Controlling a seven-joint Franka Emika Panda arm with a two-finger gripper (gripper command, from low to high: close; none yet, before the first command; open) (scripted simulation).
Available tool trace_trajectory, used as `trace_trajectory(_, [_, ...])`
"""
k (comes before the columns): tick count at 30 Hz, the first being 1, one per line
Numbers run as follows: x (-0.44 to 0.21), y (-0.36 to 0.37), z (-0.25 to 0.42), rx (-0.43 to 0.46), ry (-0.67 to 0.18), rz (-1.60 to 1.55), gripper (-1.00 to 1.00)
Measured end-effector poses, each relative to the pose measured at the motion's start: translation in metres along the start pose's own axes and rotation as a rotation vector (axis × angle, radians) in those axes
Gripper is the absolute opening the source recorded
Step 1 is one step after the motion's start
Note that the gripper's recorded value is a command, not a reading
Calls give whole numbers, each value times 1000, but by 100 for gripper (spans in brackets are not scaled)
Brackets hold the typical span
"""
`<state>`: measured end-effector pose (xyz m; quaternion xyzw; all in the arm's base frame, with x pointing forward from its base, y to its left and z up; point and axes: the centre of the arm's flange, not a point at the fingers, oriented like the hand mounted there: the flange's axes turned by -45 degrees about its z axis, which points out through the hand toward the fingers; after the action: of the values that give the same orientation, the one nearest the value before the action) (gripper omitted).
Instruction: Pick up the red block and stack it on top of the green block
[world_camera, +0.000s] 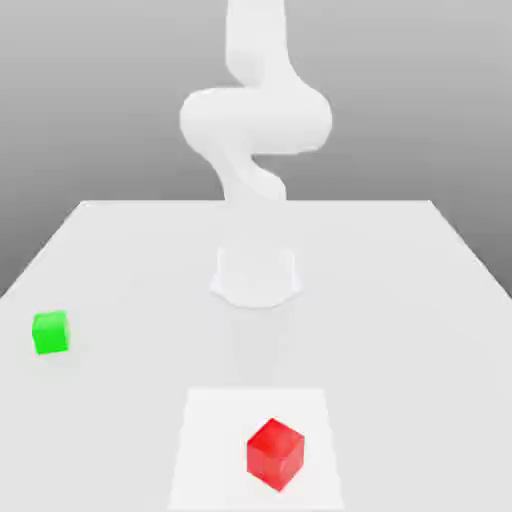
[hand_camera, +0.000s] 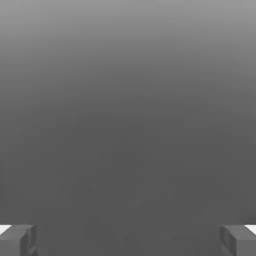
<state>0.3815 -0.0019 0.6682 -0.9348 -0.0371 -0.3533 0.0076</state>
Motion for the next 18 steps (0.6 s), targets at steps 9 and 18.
trace_trajectory(9, [-54, -9, 189, 142, -268, -289, 0])
trace_trajectory(18, [-168, -27, 330, 254, -519, -590, 0])
